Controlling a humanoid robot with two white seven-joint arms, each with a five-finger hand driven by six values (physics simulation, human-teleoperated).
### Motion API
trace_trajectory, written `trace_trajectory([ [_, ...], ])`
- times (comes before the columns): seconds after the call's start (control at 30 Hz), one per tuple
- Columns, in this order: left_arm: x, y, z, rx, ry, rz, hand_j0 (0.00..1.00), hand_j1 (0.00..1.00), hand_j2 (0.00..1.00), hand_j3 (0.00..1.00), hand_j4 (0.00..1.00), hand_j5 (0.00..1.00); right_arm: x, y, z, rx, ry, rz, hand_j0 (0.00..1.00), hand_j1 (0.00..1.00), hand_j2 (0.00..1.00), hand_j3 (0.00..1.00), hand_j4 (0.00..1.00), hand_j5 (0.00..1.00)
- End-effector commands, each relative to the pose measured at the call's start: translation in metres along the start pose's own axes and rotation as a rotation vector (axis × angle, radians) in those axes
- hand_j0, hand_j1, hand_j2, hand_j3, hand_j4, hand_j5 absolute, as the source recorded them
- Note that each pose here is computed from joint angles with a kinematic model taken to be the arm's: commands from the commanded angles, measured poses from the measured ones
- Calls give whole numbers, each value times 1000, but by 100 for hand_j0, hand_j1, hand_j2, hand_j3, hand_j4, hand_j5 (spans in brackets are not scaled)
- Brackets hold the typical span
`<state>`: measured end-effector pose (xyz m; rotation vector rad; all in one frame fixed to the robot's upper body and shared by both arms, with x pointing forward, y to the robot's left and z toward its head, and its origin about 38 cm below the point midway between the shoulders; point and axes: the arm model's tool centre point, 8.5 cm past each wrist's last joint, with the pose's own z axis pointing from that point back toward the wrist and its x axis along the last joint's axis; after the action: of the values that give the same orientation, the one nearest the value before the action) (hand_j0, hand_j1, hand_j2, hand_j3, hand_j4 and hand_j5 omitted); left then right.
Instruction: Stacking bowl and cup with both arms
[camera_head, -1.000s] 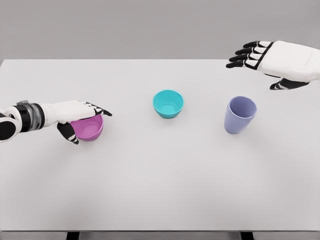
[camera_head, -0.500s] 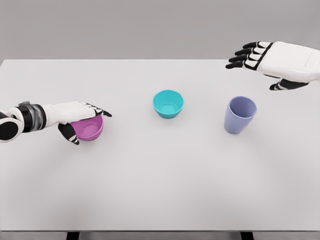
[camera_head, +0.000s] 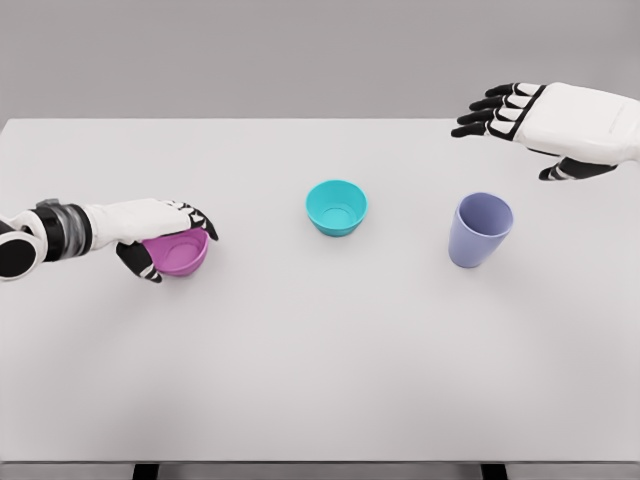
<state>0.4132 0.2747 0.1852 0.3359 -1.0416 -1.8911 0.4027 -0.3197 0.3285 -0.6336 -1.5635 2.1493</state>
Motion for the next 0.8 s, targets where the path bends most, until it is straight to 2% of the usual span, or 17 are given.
trace_trajectory([
  [0.0, 1, 3, 1, 7, -5, 0, 70, 70, 70, 70, 70, 70, 0, 0, 0, -3, 1, -4, 100, 100, 100, 100, 100, 100],
  [0.33, 13, 23, 6, 48, -37, -46, 68, 68, 68, 68, 68, 68, 0, 0, 0, -3, 1, -4, 100, 100, 100, 100, 100, 100],
  [0.77, 46, 58, -9, 122, -117, -91, 68, 68, 68, 68, 68, 68, 0, 0, 1, -1, 2, -5, 100, 100, 100, 100, 100, 100],
])
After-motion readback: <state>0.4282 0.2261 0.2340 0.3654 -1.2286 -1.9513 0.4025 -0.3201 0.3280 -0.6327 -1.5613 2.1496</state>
